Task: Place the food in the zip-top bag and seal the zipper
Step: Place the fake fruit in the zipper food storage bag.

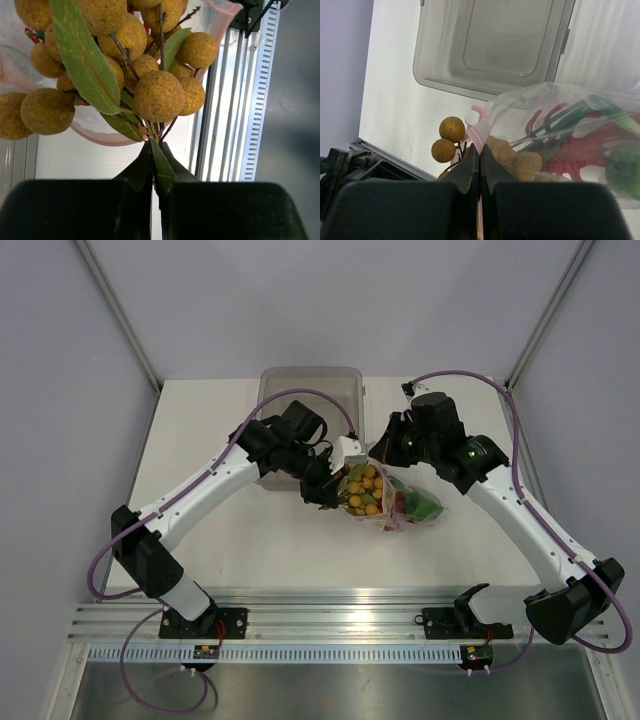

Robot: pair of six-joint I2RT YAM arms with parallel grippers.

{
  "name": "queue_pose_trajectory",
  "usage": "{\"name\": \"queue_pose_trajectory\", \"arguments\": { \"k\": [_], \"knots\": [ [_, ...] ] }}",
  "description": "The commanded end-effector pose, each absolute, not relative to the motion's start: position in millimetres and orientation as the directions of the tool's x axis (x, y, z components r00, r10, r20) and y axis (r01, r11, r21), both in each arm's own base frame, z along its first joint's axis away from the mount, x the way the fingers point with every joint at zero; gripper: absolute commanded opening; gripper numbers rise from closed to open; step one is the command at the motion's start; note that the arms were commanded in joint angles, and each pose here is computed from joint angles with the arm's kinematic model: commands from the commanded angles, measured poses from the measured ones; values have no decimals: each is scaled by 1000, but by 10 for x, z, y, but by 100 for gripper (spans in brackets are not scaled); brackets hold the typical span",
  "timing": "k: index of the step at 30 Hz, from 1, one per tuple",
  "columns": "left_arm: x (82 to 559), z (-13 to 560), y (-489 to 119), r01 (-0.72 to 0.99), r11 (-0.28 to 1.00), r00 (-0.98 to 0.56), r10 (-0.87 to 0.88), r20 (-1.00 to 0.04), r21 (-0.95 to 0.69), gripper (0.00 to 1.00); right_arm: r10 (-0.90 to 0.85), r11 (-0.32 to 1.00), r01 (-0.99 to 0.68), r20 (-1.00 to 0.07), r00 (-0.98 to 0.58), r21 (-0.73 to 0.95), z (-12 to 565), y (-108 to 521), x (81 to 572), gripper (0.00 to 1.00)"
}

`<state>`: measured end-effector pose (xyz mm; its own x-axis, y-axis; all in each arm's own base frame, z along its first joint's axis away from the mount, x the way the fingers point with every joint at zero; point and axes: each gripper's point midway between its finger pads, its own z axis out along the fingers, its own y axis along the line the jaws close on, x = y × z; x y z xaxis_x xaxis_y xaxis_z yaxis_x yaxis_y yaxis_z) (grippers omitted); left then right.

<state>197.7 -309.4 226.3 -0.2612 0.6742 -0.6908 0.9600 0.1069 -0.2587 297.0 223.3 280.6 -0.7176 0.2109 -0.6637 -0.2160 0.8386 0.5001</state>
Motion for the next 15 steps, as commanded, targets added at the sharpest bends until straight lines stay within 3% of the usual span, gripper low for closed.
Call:
{"name": "queue_pose_trajectory", "arguments": {
  "k": [1, 9, 15],
  "knots": [
    [1830, 2608, -3179, 975, -6, -175, 594, -786, -221, 0, 260, 802, -256, -700, -665, 540, 3087, 2334, 3084, 0],
    [1800, 2621, -3151, 977, 9, -178, 589, -789, -214, 0, 261, 808, -248, -702, -663, 534, 3075, 2323, 3103, 0],
    [1951, 2792, -3106, 987, 125, -153, 562, -813, -99, 0, 254, 810, -237, -686, -682, 537, 2981, 2338, 3098, 0]
  ]
}}
